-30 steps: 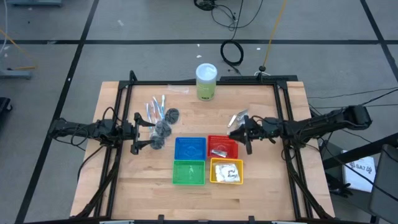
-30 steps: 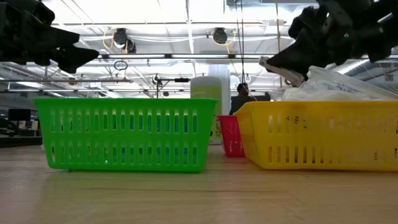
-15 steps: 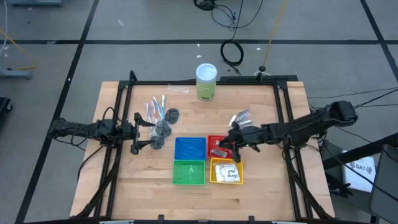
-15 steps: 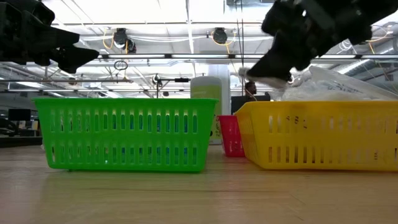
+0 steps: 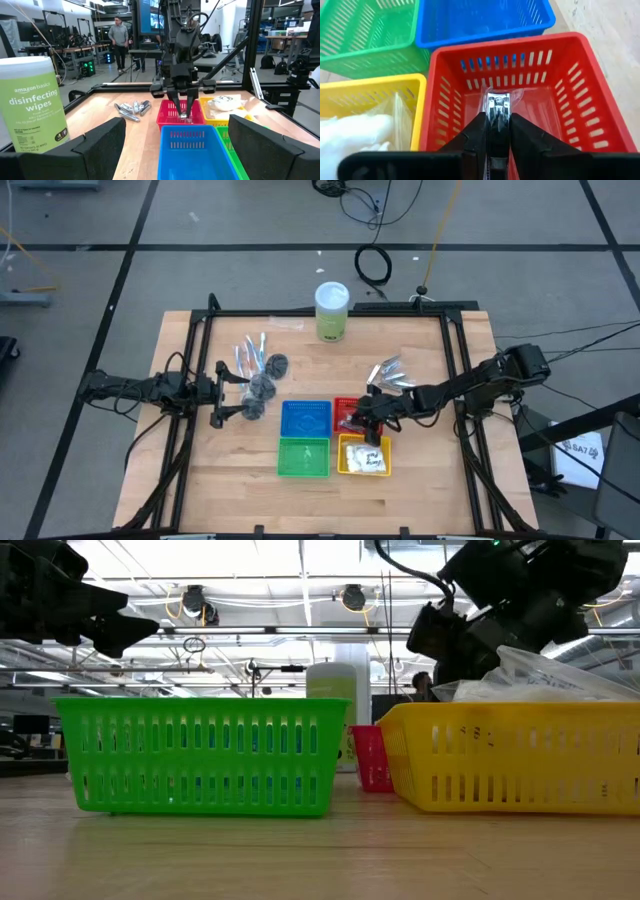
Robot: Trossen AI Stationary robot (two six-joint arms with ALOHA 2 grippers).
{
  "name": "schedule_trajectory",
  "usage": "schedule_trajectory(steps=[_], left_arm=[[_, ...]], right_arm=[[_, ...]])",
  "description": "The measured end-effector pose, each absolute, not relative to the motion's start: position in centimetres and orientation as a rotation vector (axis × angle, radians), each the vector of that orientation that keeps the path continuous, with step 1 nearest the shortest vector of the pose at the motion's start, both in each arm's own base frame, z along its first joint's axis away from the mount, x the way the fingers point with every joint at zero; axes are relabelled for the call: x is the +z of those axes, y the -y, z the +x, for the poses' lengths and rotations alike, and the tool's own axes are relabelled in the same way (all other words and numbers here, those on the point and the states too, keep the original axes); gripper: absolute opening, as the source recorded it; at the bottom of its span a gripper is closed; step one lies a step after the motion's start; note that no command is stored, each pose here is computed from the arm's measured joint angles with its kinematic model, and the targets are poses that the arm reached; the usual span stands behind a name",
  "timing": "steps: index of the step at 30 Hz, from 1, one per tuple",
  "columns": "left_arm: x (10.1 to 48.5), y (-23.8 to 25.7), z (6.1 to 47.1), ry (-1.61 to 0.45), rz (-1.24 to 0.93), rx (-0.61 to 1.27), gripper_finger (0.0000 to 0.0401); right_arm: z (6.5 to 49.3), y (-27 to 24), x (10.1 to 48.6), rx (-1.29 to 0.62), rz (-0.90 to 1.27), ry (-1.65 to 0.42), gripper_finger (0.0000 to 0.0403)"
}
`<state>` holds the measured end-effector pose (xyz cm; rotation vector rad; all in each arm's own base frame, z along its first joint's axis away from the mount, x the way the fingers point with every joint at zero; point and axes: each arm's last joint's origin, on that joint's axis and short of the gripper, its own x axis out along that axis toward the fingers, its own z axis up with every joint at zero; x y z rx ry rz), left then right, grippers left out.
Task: Pick & Place Travel size toiletries
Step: Put the nail cutter into the red basket
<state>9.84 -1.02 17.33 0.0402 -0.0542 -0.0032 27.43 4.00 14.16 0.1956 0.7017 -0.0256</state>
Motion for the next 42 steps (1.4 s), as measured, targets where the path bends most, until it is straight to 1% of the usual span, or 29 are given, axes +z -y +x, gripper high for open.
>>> schedule_trajectory(steps=[9,29,34,39,42], left_arm=[[17.3,1.0,9.8,0.054,0.04,-0.003,0.0347],[17.3,1.0,9.8,0.054,0.04,-0.003,0.0347],[17.3,1.0,9.8,0.054,0.04,-0.003,0.0347],[17.3,1.0,9.8,0.054,0.04,-0.003,0.0347],[17.3,1.0,9.8,0.054,0.04,-0.003,0.0347]], right_arm=[[27.4,-4.1,14.5,0.007,0.196,-0.688,0.0067],[27.4,-4.1,14.7,0.009,0.197,-0.675,0.0137],[26.9,-4.0,16.8,0.036,0.151,-0.6,0.0144],[25.6,-3.7,20.1,0.059,0.081,-0.485,0.0145],[24.5,-3.3,21.8,0.012,0.033,-0.437,0.0143]])
